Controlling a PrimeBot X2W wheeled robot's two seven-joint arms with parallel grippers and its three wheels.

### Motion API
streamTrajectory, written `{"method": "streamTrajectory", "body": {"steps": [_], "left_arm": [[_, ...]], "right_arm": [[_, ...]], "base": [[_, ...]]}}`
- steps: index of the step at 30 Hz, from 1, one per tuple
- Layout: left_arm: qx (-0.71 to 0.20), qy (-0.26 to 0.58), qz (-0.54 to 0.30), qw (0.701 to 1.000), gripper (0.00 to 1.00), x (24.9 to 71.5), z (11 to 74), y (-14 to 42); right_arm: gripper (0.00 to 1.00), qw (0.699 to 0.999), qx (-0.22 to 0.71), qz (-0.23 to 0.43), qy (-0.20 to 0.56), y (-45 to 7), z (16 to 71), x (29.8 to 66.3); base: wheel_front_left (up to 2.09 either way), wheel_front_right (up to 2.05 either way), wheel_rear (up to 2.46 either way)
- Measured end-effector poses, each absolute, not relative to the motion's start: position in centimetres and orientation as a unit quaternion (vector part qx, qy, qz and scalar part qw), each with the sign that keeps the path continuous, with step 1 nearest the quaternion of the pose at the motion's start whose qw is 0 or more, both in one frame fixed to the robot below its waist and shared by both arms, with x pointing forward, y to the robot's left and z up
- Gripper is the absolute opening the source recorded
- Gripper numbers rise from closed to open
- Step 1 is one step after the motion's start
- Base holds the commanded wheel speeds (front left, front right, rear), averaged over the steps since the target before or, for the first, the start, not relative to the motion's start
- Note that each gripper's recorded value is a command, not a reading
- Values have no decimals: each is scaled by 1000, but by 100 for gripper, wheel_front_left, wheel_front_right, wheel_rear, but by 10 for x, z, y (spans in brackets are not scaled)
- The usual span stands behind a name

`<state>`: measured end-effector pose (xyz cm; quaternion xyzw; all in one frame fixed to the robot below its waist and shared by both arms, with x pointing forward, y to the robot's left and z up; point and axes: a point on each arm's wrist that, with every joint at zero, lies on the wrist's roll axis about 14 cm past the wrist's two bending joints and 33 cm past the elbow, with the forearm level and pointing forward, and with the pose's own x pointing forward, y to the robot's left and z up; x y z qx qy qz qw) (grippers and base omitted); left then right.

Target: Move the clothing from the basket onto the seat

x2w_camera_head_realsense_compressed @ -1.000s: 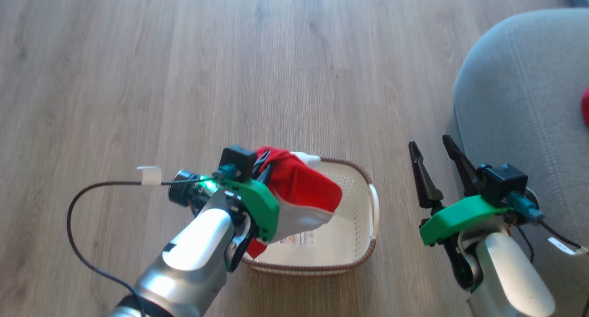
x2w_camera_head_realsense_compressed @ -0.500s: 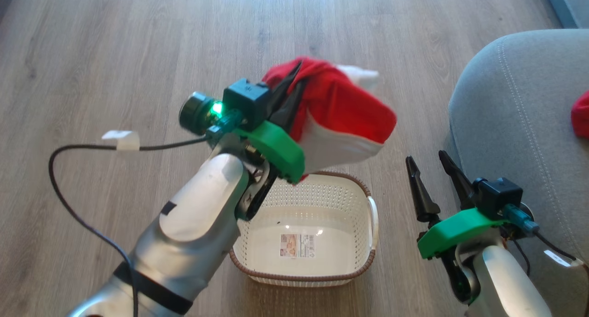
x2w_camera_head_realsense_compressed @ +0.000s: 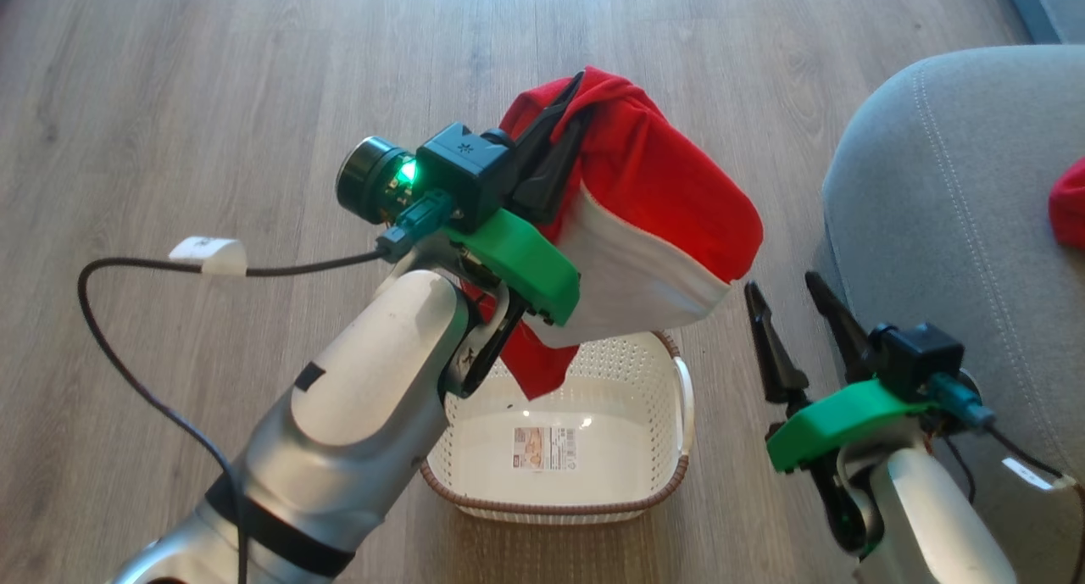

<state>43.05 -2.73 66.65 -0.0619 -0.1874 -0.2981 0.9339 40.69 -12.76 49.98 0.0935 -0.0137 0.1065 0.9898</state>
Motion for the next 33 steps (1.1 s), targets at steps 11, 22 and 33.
{"method": "streamTrajectory", "body": {"steps": [11, 22, 33], "left_arm": [[-61, -169, -302, 936, 0, 437, 652, -31], [-59, -163, -306, 936, 0, 438, 647, -32], [-58, -155, -302, 939, 0, 441, 639, -29]], "right_arm": [[100, 962, 106, 209, -142, -74, 590, 410], [100, 945, 35, 324, -31, -20, 526, 406], [100, 920, -10, 390, 22, 17, 505, 417]], "base": [[0, 0, 0], [0, 0, 0], [0, 0, 0]]}}
